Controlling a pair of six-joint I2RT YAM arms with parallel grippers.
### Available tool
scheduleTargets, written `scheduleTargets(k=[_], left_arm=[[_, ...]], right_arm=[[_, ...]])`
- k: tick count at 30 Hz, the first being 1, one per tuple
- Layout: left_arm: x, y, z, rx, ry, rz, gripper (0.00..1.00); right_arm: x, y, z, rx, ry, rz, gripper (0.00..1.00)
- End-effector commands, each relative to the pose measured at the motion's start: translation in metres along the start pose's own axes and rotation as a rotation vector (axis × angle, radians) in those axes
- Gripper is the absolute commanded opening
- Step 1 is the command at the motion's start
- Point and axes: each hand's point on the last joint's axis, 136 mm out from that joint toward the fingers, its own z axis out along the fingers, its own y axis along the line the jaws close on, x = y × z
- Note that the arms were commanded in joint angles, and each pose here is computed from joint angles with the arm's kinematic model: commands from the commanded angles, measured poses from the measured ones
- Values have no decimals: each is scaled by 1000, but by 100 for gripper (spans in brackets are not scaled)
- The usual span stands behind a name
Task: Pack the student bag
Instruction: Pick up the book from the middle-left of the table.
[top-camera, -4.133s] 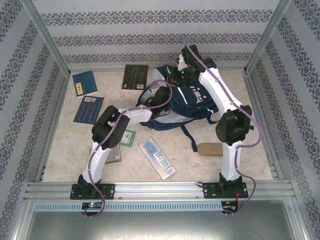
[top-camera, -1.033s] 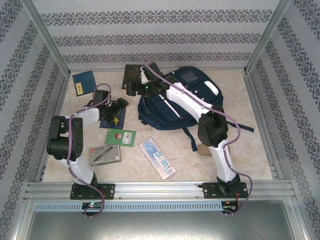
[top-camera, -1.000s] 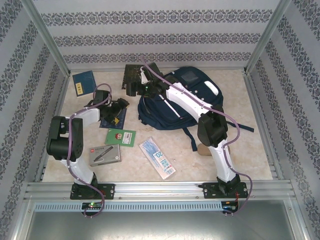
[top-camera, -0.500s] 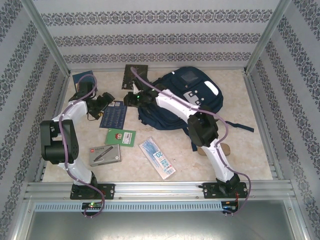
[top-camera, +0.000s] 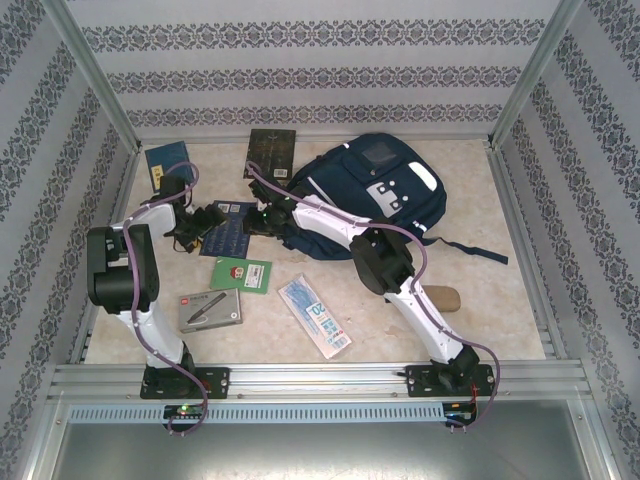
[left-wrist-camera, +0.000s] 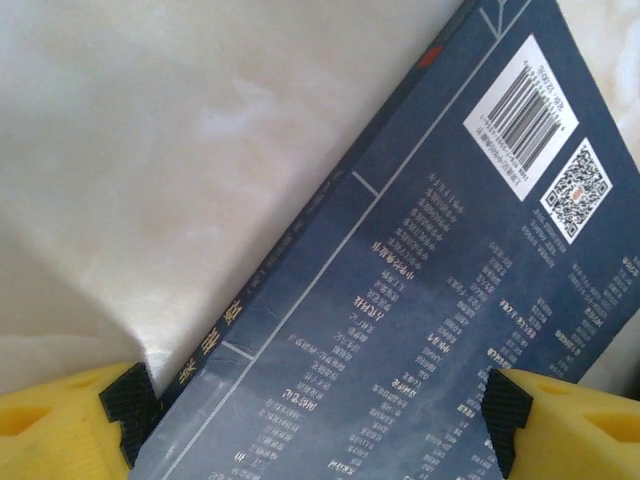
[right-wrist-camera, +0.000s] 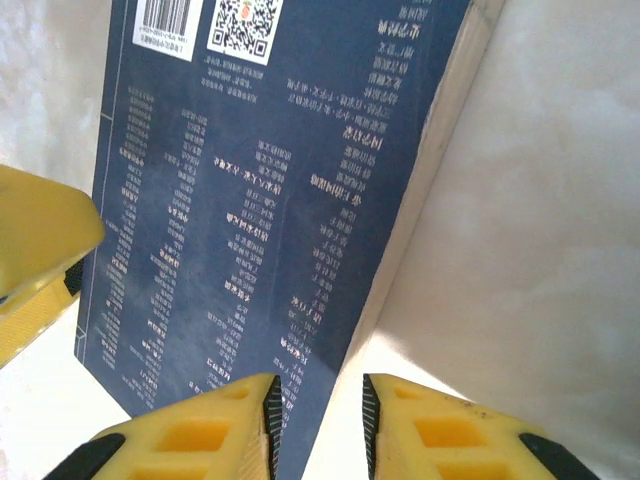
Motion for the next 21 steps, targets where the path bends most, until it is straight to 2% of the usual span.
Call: scheduleTargets(k=[1,6,12,17,21], left_arm=[[17,-4,2,68,57,-26,87],[37,-21,3,192,104,-99,84],[60,-35,-6,238,126,-96,84],[66,-23,-9,151,109,-53,85],[59,-13,-9,75,80,14,85]], right_arm=[[-5,-4,5,8,-9,29,28],[-14,-10,5,-2,-16,36,28],[-19,-26,-2,53,-16,33,33],[-15,-40,-10,139,-26,-5,34],[-10,-44,-7,135,-8,-11,33]])
